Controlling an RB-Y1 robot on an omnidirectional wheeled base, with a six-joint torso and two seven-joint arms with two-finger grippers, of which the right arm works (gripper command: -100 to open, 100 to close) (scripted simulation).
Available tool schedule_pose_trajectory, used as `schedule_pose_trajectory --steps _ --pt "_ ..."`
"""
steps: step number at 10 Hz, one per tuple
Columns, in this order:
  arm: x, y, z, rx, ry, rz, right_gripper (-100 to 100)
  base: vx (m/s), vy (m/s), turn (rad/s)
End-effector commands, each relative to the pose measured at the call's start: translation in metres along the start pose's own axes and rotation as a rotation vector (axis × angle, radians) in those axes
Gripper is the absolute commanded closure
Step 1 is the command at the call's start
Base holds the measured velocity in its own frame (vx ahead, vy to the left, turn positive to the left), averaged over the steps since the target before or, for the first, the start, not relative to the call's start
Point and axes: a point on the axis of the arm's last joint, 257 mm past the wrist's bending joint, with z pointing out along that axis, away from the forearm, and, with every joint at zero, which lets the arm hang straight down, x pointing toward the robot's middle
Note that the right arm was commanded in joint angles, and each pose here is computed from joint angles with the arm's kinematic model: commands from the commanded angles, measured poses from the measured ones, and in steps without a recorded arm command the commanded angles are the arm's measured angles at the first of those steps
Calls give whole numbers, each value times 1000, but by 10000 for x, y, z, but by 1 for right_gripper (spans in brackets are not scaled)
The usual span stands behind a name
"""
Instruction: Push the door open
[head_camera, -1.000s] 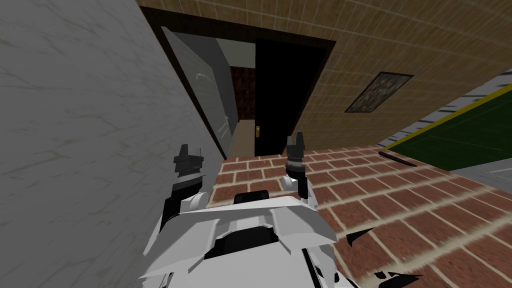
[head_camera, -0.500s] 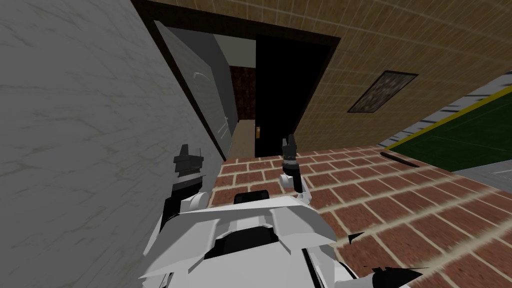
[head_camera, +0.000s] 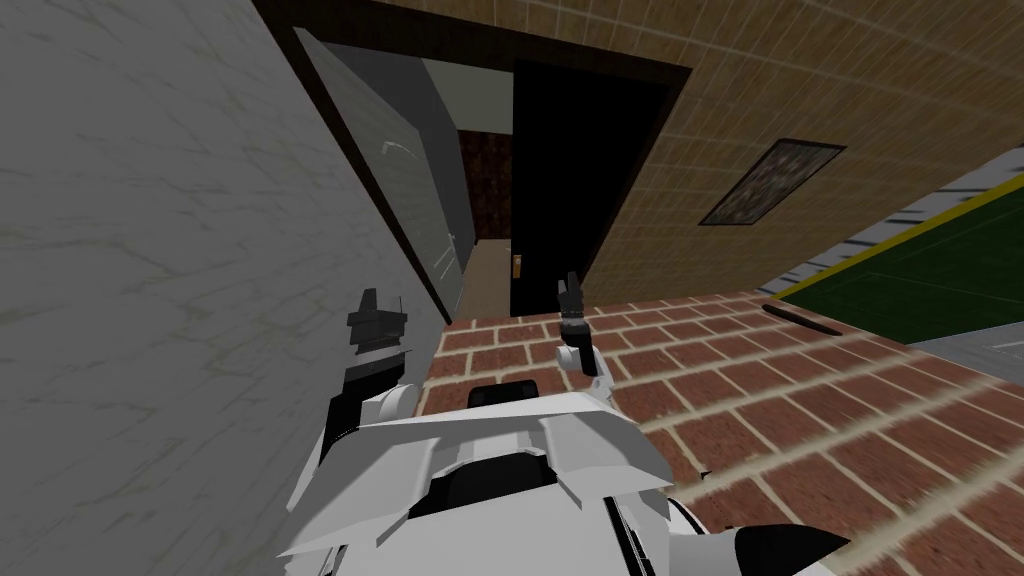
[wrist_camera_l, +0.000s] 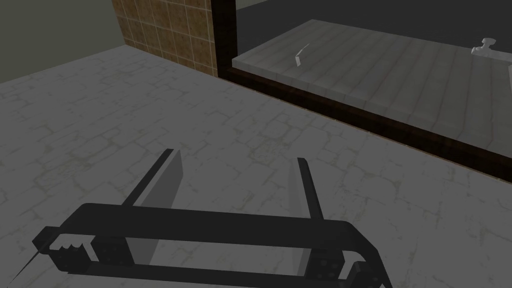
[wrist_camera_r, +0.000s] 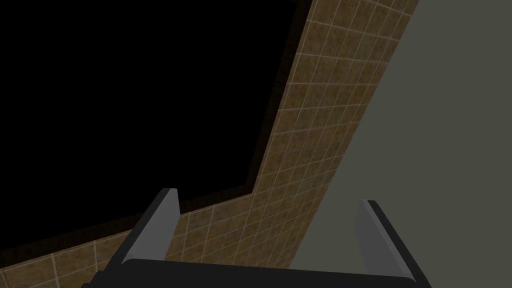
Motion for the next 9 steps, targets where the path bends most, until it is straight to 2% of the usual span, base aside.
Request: schedule_pose_trajectory --steps 1,2,4,6,8,9 --pt "53 -159 25 23 15 13 -100 97 14 -17" --pt "79 -250 43 35 25 20 -100 104 23 -10" --pt "112 -431 21 68 35 28 -100 58 25 -6" --pt "162 -618 54 95 53 42 -100 86 23 -13" --pt "191 -782 37 125 62 50 -100 57 19 -6" --pt "192 -797 29 129 62 50 -100 41 15 -4"
